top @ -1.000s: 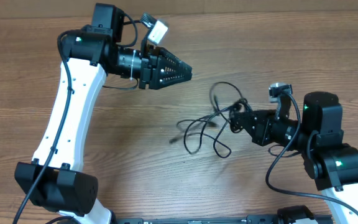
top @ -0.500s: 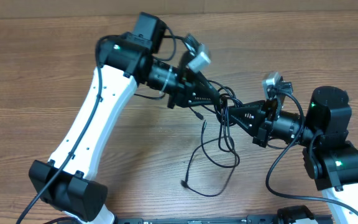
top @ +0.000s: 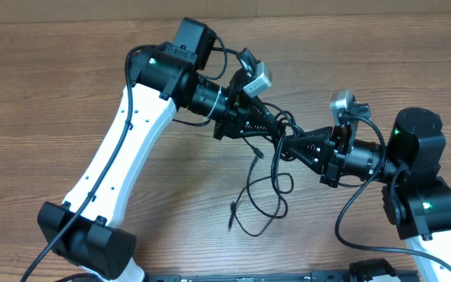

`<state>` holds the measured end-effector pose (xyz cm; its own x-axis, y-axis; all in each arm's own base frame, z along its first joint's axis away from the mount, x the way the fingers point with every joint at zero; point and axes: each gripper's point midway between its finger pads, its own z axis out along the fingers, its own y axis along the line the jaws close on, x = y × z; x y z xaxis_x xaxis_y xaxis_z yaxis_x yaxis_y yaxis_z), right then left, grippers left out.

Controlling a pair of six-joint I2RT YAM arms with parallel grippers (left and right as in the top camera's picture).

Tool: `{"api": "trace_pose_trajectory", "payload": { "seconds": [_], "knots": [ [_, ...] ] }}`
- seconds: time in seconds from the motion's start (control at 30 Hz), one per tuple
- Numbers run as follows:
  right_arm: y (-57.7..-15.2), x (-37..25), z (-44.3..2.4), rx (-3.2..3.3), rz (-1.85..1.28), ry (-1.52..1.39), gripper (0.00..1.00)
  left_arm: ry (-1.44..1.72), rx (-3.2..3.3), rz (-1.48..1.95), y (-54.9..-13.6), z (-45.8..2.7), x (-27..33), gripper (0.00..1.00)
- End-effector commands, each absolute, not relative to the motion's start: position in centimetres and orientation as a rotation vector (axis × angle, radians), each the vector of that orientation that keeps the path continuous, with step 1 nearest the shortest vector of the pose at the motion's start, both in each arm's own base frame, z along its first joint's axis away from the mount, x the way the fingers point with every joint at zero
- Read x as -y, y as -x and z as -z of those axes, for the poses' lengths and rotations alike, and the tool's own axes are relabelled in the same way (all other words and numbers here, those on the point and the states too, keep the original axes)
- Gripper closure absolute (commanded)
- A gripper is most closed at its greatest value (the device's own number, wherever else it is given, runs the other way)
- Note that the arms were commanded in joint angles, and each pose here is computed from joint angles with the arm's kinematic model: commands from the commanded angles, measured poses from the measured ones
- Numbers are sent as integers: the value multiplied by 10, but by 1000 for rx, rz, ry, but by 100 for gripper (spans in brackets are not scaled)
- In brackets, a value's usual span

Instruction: Untangle cables

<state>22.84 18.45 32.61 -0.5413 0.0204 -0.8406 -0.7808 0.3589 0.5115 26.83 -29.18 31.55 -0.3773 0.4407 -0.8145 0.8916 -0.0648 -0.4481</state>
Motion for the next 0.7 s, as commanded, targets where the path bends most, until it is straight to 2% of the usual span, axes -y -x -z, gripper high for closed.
{"api": "trace_pose_trajectory", "payload": {
  "seconds": [0.0,0.57,0.67],
  "knots": [
    [-214,-189,-343,-1751,-1332,750,96,-1466,-1773,1294,-272,-322,285,77],
    [-209,-193,-369,-1643,-1392,797,96,-1466,-1746,1326,-269,-326,287,74],
    [-211,-193,-367,-1649,-1395,794,89,-1450,-1767,1331,-270,-325,283,74]
  ]
}}
